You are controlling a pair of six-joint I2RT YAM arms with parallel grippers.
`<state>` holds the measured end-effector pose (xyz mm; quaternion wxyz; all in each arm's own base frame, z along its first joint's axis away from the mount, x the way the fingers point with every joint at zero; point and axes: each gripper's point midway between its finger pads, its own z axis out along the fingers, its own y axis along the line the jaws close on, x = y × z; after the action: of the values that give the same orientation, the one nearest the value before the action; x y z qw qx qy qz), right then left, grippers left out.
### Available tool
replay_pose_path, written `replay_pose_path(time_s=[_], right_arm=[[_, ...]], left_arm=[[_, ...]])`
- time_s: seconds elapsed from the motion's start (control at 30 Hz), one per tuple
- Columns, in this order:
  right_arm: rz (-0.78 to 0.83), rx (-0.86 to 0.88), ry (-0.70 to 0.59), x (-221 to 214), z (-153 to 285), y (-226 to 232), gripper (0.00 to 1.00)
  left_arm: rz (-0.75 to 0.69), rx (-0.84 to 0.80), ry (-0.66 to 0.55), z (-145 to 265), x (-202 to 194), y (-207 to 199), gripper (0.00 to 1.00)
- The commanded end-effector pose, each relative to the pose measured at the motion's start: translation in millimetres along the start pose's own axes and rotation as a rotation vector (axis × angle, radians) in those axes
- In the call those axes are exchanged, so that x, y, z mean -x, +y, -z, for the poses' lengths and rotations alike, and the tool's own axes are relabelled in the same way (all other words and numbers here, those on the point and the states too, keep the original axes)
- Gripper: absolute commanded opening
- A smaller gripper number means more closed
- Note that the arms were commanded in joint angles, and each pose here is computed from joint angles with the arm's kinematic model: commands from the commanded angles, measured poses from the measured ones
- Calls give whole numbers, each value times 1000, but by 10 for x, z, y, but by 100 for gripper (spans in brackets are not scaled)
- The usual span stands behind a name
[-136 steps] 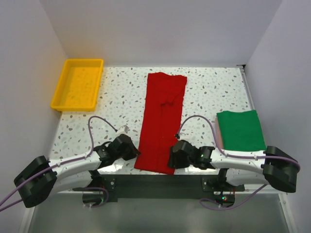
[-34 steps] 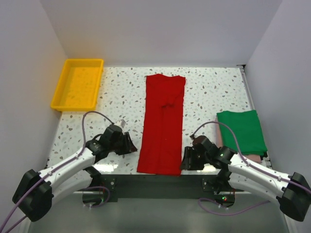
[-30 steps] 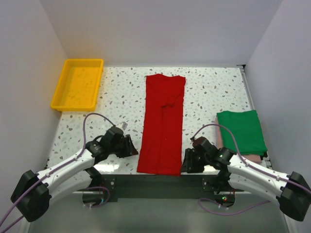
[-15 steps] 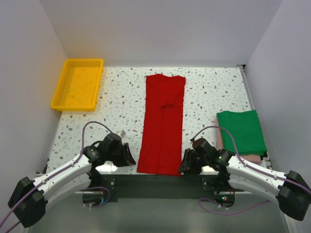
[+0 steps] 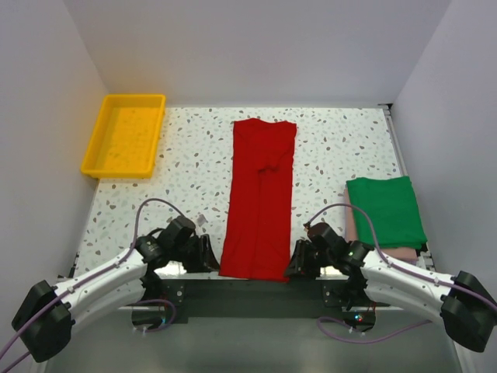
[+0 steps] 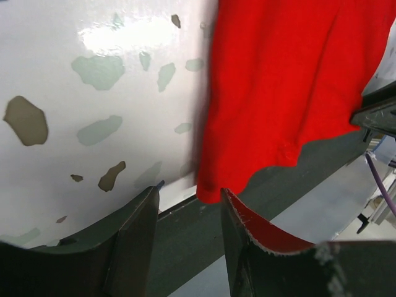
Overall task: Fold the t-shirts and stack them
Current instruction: Fold the tshirt
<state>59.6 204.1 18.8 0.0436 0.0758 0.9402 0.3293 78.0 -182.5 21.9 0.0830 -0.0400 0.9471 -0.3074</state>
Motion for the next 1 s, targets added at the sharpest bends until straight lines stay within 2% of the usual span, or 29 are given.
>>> replay_pose_path(time_s=[0.0, 0.5, 0.67, 0.77, 0.8, 0.97], right_arm=[[-22, -15, 37, -82, -26, -68, 33], [-22, -9, 43, -83, -48, -59, 33], [-21, 1, 44, -77, -58, -29, 33], [-22, 3, 45, -79, -64, -33, 30], [-19, 4, 46, -80, -67, -33, 29], [-9, -5, 64, -117, -54, -60, 18]], left_arm=[[-29, -44, 29, -34, -74, -63, 49], [-30, -46, 59, -169, -210, -31, 45], [-27, -60, 55, -197, -201, -71, 39], [-28, -75, 51, -207, -198, -113, 33], [-28, -86, 47, -210, -189, -138, 26], [-36, -117, 60, -212, -239, -238, 10]])
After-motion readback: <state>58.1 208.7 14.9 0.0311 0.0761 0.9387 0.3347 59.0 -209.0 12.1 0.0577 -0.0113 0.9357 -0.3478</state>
